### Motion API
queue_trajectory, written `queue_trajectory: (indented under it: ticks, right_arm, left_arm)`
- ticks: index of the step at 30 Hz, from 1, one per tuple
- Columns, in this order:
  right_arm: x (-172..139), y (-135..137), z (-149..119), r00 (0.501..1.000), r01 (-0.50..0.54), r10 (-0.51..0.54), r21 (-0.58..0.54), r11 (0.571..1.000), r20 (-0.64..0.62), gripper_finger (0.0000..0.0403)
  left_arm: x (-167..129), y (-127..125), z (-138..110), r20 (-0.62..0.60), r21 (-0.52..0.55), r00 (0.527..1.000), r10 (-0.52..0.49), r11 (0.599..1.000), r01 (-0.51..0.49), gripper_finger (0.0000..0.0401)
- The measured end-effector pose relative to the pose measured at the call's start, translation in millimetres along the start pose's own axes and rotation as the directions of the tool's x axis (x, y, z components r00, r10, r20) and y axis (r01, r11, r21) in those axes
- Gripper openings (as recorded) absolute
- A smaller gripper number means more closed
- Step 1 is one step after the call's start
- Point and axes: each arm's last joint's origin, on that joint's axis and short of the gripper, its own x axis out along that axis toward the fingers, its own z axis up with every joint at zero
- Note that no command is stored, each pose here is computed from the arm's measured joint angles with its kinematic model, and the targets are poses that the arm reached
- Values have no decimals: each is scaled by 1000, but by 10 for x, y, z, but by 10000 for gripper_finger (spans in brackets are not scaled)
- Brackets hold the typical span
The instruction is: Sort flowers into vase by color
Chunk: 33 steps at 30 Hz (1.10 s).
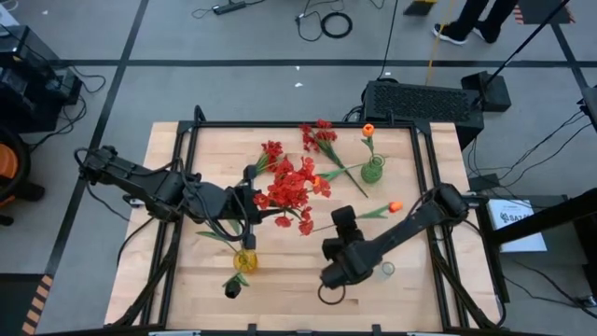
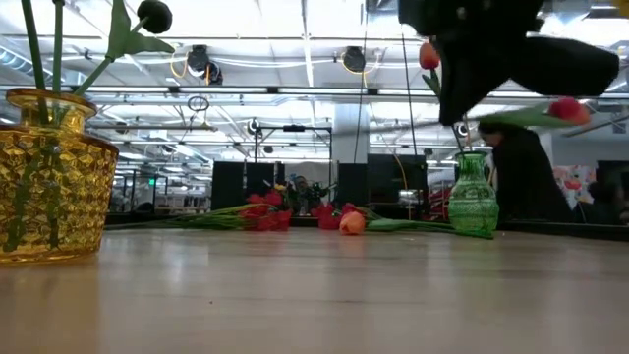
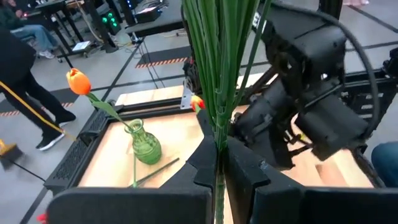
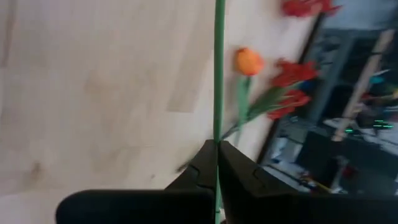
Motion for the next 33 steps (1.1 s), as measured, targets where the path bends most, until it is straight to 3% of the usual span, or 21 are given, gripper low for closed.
queue_trajectory:
  ticks: [5, 11, 17, 27, 33]
  right_arm:
    - [-177, -162, -33, 983, 170, -168, -19, 985, 80, 0]
    - [-348, -412, -16, 913, 377, -374, 17, 926, 163, 0]
    - [-434, -541, -55, 929, 303, -329, 163, 939, 170, 0]
    - [-559, -415, -122, 930, 273, -310, 197, 942, 196, 0]
    - [-621, -308, -148, 960, 163, -198, 178, 970, 199, 0]
  left_arm:
    - [61, -15, -25, -14, -49, 1000, 3, 999, -4, 20]
    - [102, -25, -52, -33, -149, 999, 1, 989, -5, 20]
    - [178, -60, -132, -99, -183, 995, -28, 983, 9, 20]
    - [530, 8, -326, -213, -159, 977, 29, 985, -64, 20]
    - [515, 95, -295, -207, -172, 977, 46, 982, -83, 20]
